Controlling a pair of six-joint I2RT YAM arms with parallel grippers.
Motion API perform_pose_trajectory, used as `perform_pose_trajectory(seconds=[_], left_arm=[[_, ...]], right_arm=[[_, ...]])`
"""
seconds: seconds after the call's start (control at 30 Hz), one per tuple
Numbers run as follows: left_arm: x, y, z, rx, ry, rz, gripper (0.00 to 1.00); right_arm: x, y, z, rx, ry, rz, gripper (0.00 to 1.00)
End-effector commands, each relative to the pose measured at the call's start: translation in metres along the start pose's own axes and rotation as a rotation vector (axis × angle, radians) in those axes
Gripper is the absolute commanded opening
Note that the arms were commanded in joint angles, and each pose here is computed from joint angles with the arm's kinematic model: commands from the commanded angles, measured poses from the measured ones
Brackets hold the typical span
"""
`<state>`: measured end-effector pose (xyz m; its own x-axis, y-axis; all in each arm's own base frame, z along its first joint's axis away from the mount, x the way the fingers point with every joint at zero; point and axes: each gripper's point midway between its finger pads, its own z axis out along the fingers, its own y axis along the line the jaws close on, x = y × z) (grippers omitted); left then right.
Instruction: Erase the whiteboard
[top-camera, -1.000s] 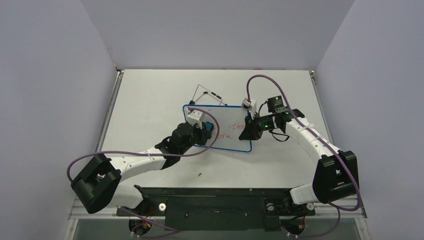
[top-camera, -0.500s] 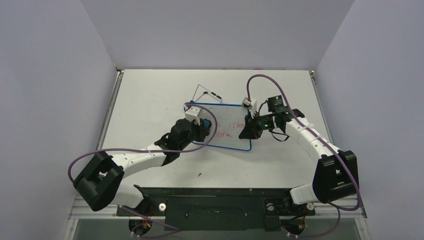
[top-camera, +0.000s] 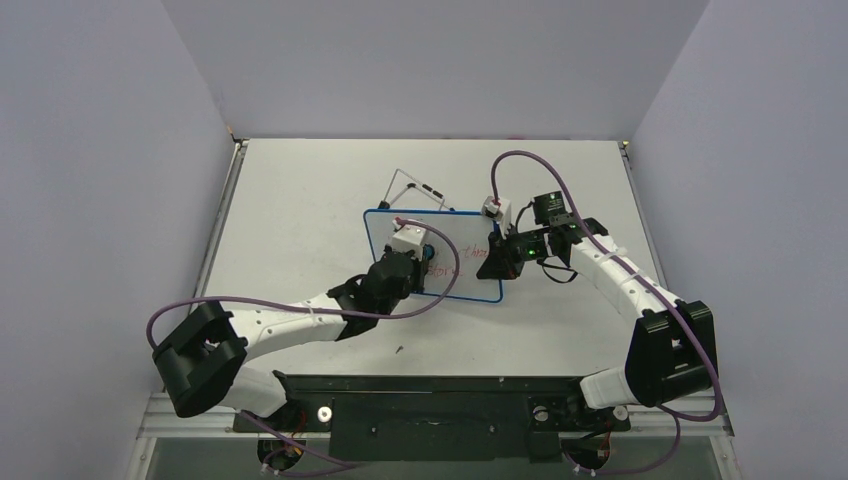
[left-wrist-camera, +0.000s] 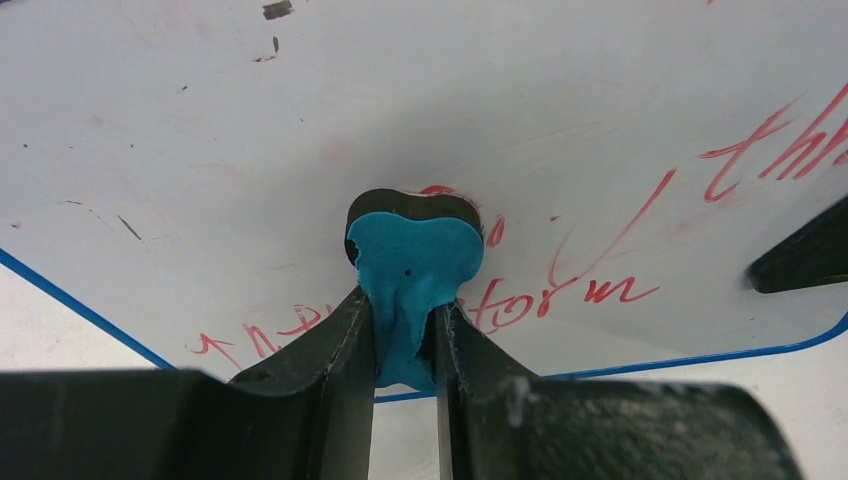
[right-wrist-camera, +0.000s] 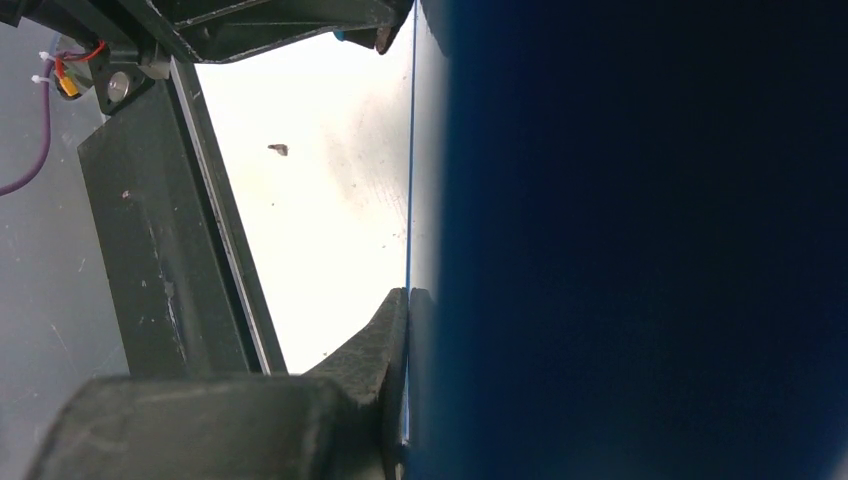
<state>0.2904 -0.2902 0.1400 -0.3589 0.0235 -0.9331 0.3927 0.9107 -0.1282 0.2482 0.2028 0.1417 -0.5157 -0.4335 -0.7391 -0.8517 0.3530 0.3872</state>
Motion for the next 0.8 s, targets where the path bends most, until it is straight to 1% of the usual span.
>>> perform_pose_trajectory(seconds=[0.0,0.1,0.17,0.23,0.33,0.37,0.4,0.43,0.47,0.53,0.67,0.77], left_arm=[[-0.045,-0.006,-0.001,-0.023,-0.101,-0.024,0.0],[-0.054,-0.02,-0.002,0.016,-0.108,-0.022,0.0],[-0.055,-0.028,-0.003,0.046,-0.103,-0.021,0.0],[-0.05,-0.028,-0.001,0.044,-0.098,-0.03,0.0],[-0.04,-0.009,0.001,-0.006,-0.086,-0.047,0.0],[-0.042,-0.005,0.0,-0.006,-0.092,-0.077,0.0],[-0.038,0.009,0.002,-0.03,-0.086,-0.096,0.0],[-0.042,0.012,-0.001,-0.026,-0.097,-0.129,0.0],[-0.043,0.025,-0.002,-0.048,-0.102,-0.148,0.0],[-0.044,0.034,-0.002,-0.053,-0.103,-0.179,0.0],[-0.047,0.023,-0.003,0.001,-0.1,-0.219,0.0],[-0.047,0.001,-0.005,0.053,-0.101,-0.233,0.0]], right_arm=[[0.032,0.015,0.004,-0.036,0.123,0.054,0.0],[0.031,0.015,0.004,-0.035,0.121,0.049,0.0],[0.031,0.015,0.003,-0.034,0.119,0.049,0.0],[0.031,0.015,0.004,-0.035,0.12,0.05,0.0],[0.03,0.016,0.003,-0.036,0.116,0.046,0.0],[0.03,0.016,0.003,-0.035,0.115,0.045,0.0],[0.03,0.016,0.002,-0.035,0.115,0.046,0.0],[0.029,0.016,0.002,-0.034,0.115,0.045,0.0],[0.03,0.017,0.002,-0.036,0.115,0.045,0.0],[0.028,0.017,0.002,-0.036,0.112,0.042,0.0],[0.028,0.017,0.002,-0.034,0.11,0.039,0.0],[0.028,0.017,0.001,-0.034,0.111,0.039,0.0]])
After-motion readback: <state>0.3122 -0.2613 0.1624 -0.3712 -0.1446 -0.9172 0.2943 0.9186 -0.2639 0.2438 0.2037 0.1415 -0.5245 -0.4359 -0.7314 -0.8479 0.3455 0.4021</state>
